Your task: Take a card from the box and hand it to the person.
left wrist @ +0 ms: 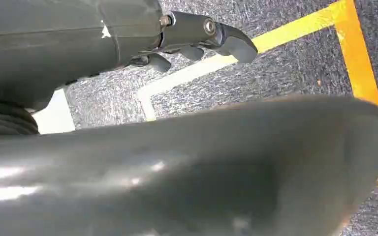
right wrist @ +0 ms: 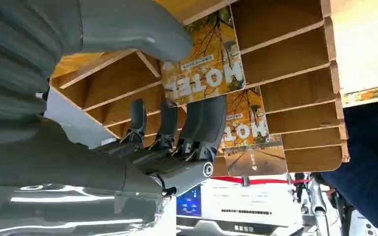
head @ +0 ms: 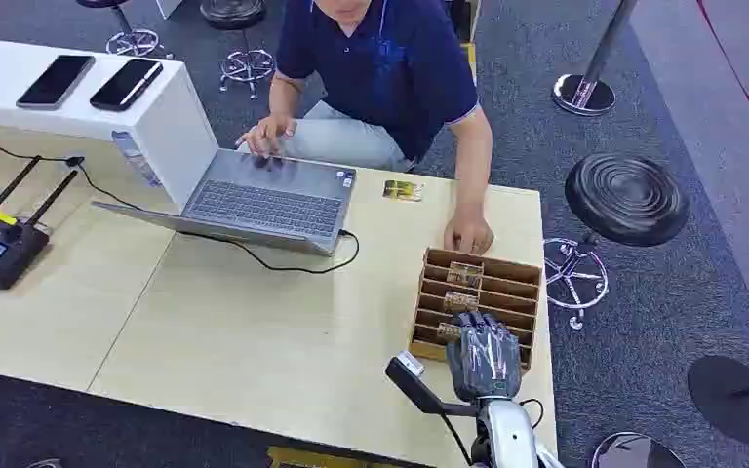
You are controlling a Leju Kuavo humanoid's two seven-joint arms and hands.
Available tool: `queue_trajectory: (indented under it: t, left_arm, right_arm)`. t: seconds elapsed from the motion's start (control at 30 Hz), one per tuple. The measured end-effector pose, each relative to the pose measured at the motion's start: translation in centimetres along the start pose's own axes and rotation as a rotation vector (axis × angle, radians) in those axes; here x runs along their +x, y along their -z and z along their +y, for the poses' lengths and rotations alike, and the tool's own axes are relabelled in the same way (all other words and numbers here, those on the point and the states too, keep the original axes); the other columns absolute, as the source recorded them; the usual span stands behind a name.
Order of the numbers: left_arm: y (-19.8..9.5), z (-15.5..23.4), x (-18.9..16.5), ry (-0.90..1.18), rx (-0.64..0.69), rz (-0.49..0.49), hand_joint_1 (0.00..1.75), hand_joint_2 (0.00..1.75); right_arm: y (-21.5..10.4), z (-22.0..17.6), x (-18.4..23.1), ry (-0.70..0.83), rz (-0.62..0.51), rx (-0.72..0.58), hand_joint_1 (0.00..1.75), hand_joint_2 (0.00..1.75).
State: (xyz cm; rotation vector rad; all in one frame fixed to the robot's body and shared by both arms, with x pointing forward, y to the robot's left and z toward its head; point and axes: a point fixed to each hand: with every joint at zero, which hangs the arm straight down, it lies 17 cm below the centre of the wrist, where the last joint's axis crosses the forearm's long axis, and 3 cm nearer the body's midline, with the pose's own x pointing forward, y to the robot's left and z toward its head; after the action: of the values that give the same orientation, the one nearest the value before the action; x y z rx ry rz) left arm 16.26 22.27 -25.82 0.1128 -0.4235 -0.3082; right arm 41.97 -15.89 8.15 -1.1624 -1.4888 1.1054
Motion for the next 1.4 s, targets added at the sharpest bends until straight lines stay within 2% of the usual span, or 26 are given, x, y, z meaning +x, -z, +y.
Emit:
queue_trajectory:
  t: [0.23, 0.33, 0.37, 0.4, 0.43, 0.53, 0.67, 0.8, 1.4]
  left_arm:
    - [0.0, 0.0, 0.0, 0.000, 0.000, 0.000, 0.00, 0.00]
    - [0.0, 0.0, 0.0, 0.000, -0.001, 0.000, 0.00, 0.00]
    - [0.0, -0.1, 0.0, 0.000, -0.005, 0.000, 0.00, 0.00]
    - [0.0, -0.3, -0.1, -0.002, -0.014, 0.006, 0.00, 0.00]
    - [-0.1, -0.6, -0.3, -0.008, -0.029, 0.017, 0.00, 0.00]
    - [-0.5, -2.0, -1.2, -0.036, -0.107, 0.073, 0.00, 0.00]
    - [-0.8, -2.4, -2.2, -0.055, -0.153, 0.114, 0.00, 0.00]
    - [0.0, 0.4, -0.5, 0.003, -0.005, 0.007, 0.00, 0.00]
    - [-0.1, -0.2, 0.1, 0.012, -0.007, -0.015, 0.00, 0.00]
  right_arm:
    - [0.0, 0.0, 0.0, 0.000, 0.000, 0.000, 0.79, 1.75]
    - [0.0, 0.0, 0.0, 0.000, 0.002, 0.001, 0.87, 1.75]
    - [0.0, 0.0, 0.0, 0.000, 0.004, 0.001, 0.93, 1.75]
    - [0.0, 0.1, 0.0, 0.000, 0.005, 0.003, 1.22, 1.75]
    - [0.0, 0.1, 0.0, -0.001, 0.005, 0.003, 1.40, 1.75]
    - [0.1, 0.1, -0.1, 0.005, 0.005, 0.005, 1.61, 1.75]
    - [0.3, 0.1, 0.1, 0.015, -0.003, 0.004, 1.61, 1.75]
    - [0.4, 0.2, -0.1, 0.018, 0.008, 0.006, 1.57, 1.75]
    - [0.4, 0.3, -0.2, 0.019, 0.012, 0.006, 1.55, 1.75]
